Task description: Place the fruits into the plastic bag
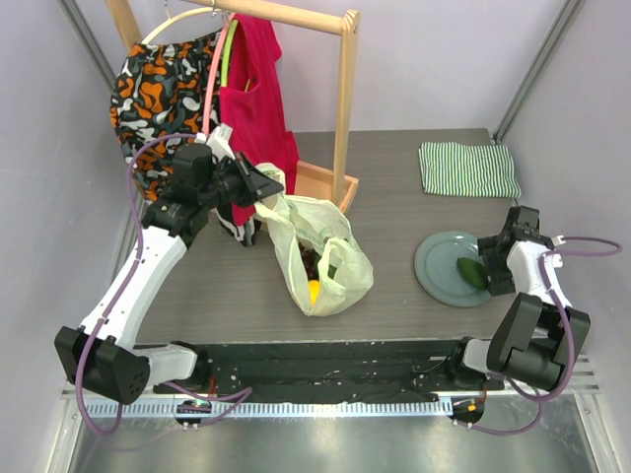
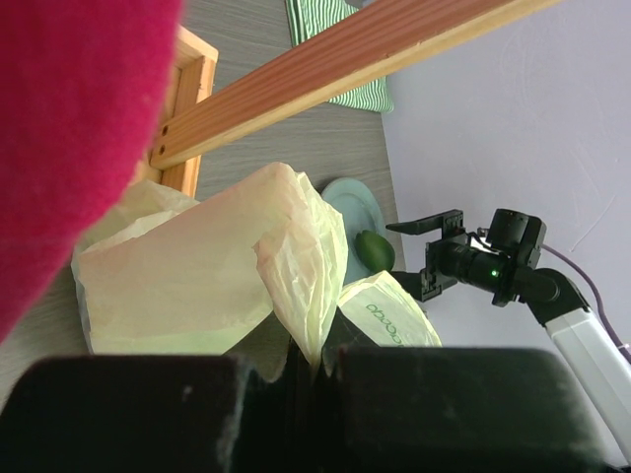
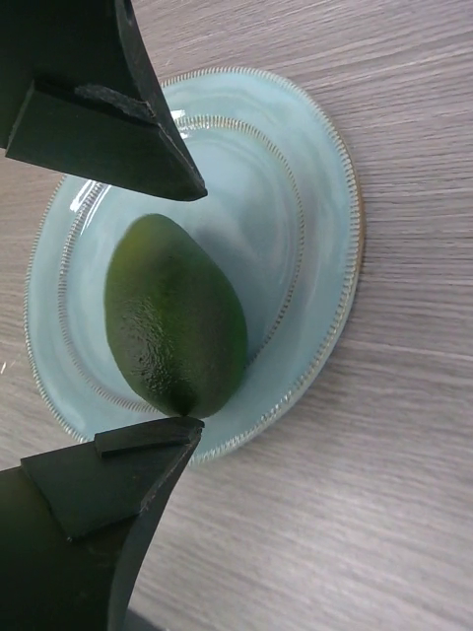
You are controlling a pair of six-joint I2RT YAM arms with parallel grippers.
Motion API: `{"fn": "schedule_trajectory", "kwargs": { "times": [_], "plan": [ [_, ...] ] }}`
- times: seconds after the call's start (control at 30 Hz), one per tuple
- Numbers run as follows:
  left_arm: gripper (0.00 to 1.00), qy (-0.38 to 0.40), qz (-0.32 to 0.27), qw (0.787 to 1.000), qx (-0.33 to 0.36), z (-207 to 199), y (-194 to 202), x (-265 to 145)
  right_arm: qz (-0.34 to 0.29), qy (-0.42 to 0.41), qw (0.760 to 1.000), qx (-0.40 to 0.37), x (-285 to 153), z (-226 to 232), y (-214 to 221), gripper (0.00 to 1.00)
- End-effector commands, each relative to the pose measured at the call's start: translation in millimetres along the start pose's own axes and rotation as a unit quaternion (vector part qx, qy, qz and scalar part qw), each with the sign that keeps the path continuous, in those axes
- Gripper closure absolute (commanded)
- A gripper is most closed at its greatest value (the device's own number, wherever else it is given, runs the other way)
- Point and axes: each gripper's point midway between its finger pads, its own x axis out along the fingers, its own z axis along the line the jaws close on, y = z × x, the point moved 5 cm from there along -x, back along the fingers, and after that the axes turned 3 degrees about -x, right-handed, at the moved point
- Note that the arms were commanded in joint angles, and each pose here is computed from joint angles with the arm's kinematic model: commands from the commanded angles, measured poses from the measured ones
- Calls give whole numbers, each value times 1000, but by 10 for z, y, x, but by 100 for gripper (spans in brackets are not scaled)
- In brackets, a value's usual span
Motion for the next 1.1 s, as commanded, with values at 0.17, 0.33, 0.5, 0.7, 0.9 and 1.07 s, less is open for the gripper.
{"fn": "schedule_trajectory", "kwargs": {
  "times": [0.17, 0.33, 0.5, 0.7, 0.9, 1.07],
  "plan": [
    [100, 12, 3, 1000, -4, -80, -35, -23, 38, -1, 999, 30, 175, -38, 193, 0],
    [100, 11, 6, 1000, -5, -68, -40, 10, 50, 1, 998, 28, 261, -19, 233, 0],
    [100, 12, 5, 1000, -5, -66, -48, 28, 82, -11, 996, 41, 298, 51, 316, 0],
    [100, 10, 4, 1000, -5, -47, -49, 50, 82, -22, 996, 41, 286, 109, 344, 8],
    [100, 7, -1, 1000, -2, -30, -47, 37, 84, -39, 995, 34, 265, 152, 355, 39],
    [100, 4, -6, 1000, 2, -23, -44, 8, 71, -66, 995, 19, 145, 269, 259, 47]
  ]
}}
